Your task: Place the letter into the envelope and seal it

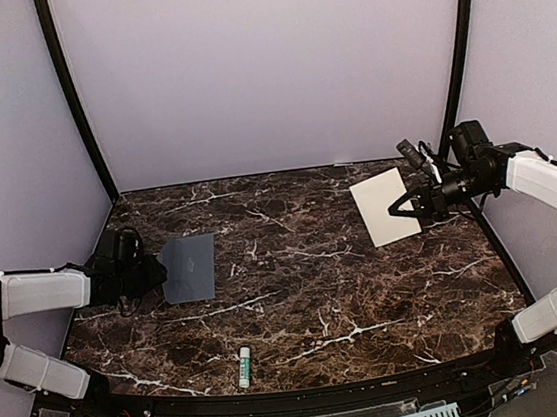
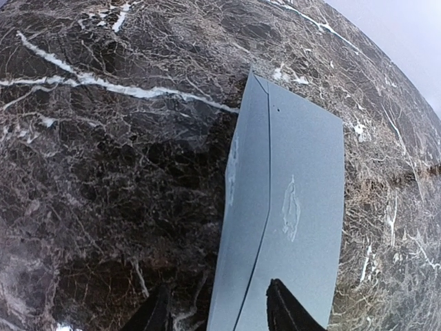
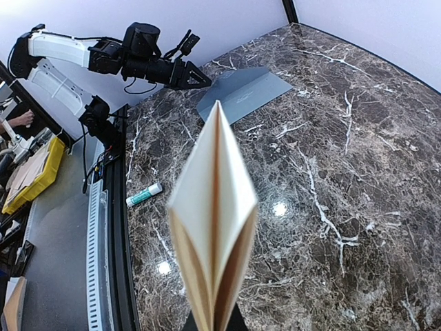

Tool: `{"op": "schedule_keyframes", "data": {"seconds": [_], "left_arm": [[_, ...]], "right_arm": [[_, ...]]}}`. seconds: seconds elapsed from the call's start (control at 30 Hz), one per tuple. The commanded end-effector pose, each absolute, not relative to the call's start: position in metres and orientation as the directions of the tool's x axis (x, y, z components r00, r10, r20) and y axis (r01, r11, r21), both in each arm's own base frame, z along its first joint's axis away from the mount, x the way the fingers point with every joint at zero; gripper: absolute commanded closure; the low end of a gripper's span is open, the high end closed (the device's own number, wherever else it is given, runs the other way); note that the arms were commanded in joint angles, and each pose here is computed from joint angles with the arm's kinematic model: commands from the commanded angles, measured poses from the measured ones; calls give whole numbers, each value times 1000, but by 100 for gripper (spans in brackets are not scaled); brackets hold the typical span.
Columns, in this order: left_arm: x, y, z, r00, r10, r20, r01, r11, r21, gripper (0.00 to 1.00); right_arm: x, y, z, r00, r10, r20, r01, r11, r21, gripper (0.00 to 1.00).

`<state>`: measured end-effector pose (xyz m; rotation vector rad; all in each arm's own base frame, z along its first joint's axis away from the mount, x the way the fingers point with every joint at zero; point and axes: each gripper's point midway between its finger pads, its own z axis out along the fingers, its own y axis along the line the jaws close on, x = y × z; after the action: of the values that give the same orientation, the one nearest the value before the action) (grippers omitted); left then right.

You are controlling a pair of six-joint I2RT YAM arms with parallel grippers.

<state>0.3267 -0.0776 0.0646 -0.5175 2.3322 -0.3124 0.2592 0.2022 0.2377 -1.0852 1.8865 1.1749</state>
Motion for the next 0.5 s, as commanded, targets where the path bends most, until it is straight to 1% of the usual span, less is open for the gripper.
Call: {"op": "schedule_keyframes", "data": {"seconds": [0.0, 0.1, 0.27, 0.33, 0.4, 0.47], "left_arm": [[340, -77, 62, -639, -465, -612, -254, 879, -403, 55], [344, -76, 56, -643, -466, -608, -254, 879, -404, 60], [356, -79, 53, -643, -461, -612, -235, 879, -416, 64], [360, -83, 52, -649, -457, -608, -217, 877, -429, 69], [365, -88, 54, -645, -453, -615, -187, 874, -448, 79], [370, -90, 55, -639, -456, -620, -180, 872, -456, 84]], "right_arm": [[261, 199, 242, -402, -303, -864, -906, 265, 329, 100], [261, 198, 242, -401, -300, -865, -906, 268, 327, 100], [262, 197, 242, -405, -298, -864, -904, 271, 329, 100], [262, 196, 241, -407, -298, -863, -903, 273, 332, 100], [263, 196, 240, -407, -299, -863, -903, 276, 330, 100], [263, 195, 240, -407, -300, -863, -902, 280, 328, 100]]}}
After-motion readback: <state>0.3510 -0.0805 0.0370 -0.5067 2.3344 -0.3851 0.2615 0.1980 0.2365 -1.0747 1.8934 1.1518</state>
